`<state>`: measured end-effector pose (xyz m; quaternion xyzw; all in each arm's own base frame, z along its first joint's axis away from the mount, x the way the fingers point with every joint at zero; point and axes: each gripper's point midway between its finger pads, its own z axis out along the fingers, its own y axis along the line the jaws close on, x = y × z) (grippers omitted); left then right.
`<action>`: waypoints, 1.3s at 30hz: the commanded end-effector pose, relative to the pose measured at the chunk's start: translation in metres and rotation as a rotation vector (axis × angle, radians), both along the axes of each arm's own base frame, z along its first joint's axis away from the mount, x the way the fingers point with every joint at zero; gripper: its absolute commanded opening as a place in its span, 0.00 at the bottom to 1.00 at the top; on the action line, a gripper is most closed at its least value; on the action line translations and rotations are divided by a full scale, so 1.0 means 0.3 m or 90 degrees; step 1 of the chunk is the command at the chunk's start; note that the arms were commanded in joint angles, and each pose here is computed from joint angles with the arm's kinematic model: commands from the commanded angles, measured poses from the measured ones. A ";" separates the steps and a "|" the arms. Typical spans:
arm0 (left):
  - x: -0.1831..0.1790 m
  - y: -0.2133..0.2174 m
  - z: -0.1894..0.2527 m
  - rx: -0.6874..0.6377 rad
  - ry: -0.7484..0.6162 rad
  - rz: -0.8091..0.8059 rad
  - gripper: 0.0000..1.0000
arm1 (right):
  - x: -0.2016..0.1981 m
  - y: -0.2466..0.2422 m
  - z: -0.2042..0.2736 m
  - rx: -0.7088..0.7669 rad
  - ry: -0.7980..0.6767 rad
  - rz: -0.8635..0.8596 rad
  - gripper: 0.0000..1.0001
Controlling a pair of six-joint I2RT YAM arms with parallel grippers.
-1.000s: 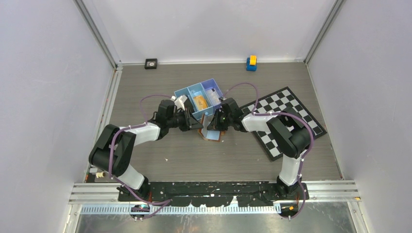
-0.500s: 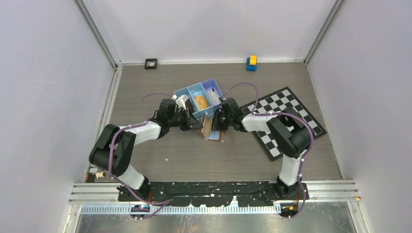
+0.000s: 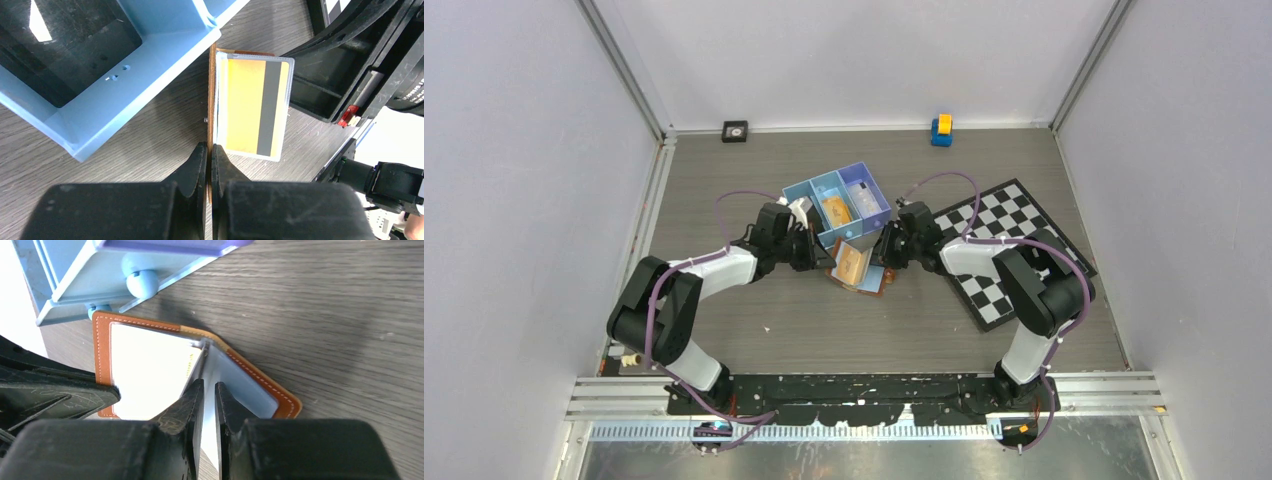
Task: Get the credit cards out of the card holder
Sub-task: Pick up the card holder from the center of the board.
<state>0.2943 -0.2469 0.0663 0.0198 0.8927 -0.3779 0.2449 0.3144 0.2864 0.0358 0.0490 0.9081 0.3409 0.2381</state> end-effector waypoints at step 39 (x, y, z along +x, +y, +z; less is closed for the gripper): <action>0.014 -0.006 0.025 -0.010 -0.009 0.005 0.00 | 0.036 0.006 0.157 0.210 -0.024 -0.039 0.58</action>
